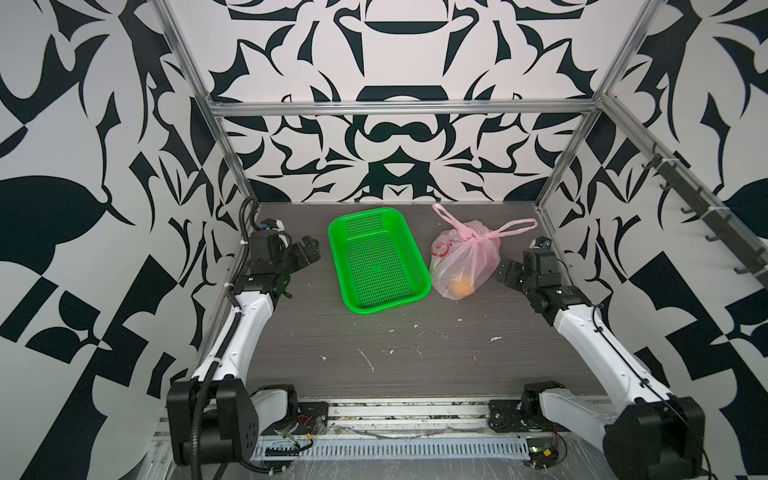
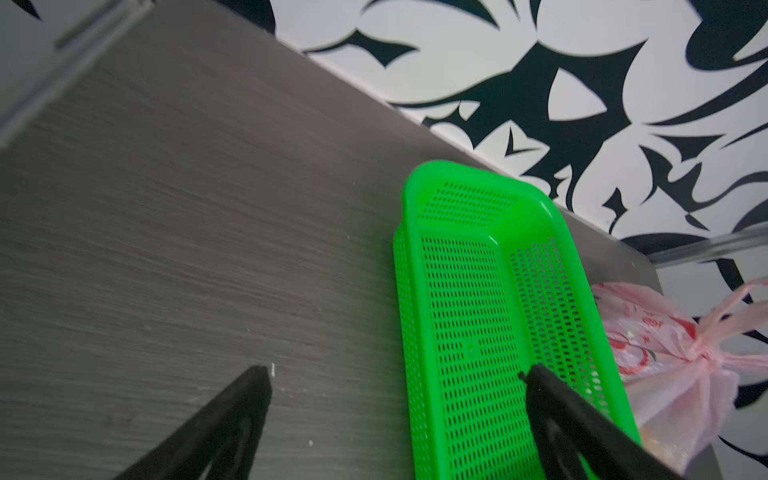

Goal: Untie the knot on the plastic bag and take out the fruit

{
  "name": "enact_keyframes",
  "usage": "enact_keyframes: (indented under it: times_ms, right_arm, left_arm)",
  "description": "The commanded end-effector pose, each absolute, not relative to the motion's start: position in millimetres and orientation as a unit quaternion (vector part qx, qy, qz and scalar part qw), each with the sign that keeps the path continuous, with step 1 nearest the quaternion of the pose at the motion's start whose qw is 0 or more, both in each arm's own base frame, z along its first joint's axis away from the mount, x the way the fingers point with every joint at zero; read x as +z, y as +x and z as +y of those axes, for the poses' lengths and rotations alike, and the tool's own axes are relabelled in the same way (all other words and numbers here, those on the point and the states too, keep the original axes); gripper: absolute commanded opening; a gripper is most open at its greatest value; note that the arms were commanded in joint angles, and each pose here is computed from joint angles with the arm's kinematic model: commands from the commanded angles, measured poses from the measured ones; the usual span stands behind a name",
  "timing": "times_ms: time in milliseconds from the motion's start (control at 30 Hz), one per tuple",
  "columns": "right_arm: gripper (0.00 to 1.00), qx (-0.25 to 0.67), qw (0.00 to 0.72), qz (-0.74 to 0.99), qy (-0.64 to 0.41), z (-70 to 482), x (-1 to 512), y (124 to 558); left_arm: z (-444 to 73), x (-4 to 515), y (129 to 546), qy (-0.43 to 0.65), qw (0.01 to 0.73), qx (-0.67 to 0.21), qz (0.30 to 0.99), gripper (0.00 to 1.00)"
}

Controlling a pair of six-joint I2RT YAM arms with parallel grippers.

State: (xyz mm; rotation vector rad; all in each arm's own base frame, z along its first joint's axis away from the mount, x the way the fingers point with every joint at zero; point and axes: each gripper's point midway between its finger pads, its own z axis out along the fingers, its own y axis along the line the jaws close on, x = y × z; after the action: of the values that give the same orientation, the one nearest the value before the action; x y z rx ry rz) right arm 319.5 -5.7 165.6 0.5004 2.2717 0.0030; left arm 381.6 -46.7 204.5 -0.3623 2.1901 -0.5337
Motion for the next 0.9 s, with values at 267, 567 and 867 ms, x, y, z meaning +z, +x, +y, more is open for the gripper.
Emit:
enact_keyframes:
  times_ms: [267,567,867]
  right_arm:
    - [0.93,0.068,0.372,0.905,0.194,21,194,315]
    - [0.89,0.062,0.374,0.911,0.164,48,201,337]
    - [0.90,0.030,0.375,0.913,0.160,66,198,375]
  left_arm:
    - [-114,143,392,-0.105,0.260,-0.266,0.922,0.99]
    - [-127,111,408,-0.096,0.225,-0.254,0.936,0.82]
    - [-133,85,417,-0.086,0.203,-0.241,0.945,0.60]
